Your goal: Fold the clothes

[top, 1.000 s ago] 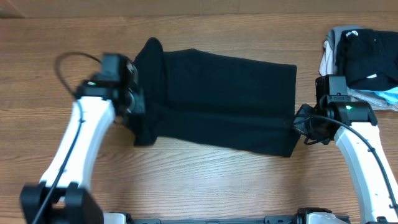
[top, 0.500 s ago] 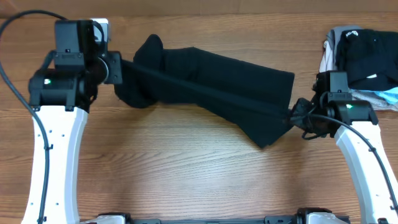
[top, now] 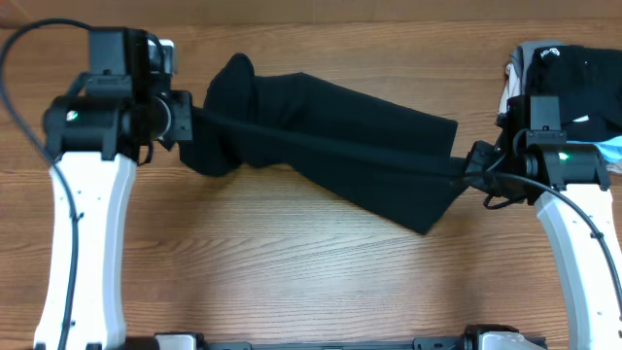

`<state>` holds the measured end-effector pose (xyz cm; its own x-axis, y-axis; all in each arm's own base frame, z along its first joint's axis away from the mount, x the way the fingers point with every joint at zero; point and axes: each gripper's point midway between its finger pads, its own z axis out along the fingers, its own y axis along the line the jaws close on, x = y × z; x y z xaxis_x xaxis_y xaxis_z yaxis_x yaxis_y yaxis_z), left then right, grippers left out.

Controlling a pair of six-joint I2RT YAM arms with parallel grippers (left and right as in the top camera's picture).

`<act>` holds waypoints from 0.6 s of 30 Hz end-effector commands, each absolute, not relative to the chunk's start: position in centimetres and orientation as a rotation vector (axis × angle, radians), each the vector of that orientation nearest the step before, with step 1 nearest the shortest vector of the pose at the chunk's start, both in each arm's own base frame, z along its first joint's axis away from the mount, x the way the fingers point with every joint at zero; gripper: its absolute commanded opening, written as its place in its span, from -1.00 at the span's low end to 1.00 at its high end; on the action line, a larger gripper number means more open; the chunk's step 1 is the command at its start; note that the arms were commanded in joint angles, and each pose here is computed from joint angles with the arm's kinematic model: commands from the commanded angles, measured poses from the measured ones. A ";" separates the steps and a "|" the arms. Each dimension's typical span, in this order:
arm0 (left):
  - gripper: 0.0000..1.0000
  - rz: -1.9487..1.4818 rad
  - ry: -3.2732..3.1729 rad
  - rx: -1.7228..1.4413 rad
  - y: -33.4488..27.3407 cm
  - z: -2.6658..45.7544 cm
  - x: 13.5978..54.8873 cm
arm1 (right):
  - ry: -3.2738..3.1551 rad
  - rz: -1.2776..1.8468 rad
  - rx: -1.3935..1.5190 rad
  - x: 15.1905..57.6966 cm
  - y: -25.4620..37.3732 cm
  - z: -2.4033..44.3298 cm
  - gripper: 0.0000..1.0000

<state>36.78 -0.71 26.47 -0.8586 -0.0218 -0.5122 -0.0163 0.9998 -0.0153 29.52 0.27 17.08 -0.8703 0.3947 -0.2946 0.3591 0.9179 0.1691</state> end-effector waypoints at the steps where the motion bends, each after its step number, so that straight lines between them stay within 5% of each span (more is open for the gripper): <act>1: -0.92 -0.044 2.758 -0.023 -0.5 21.0 36.8 | 2.747 0.082 0.570 29.6 -0.9 17.3 -0.92; 10: -0.92 -0.044 2.970 -0.029 -0.5 9.3 37.8 | 2.800 0.070 0.580 29.8 -0.9 15.8 -0.92; 18: -0.84 -0.043 2.972 -0.027 -0.5 4.8 40.3 | 2.828 0.074 0.585 30.1 -0.8 15.0 -0.92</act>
<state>40.04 -1.23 5.54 -0.9855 -0.0295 -0.1671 -0.0212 0.9985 -0.0514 29.58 0.10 14.47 -0.8972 0.3915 -0.2045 0.3730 0.9195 0.1237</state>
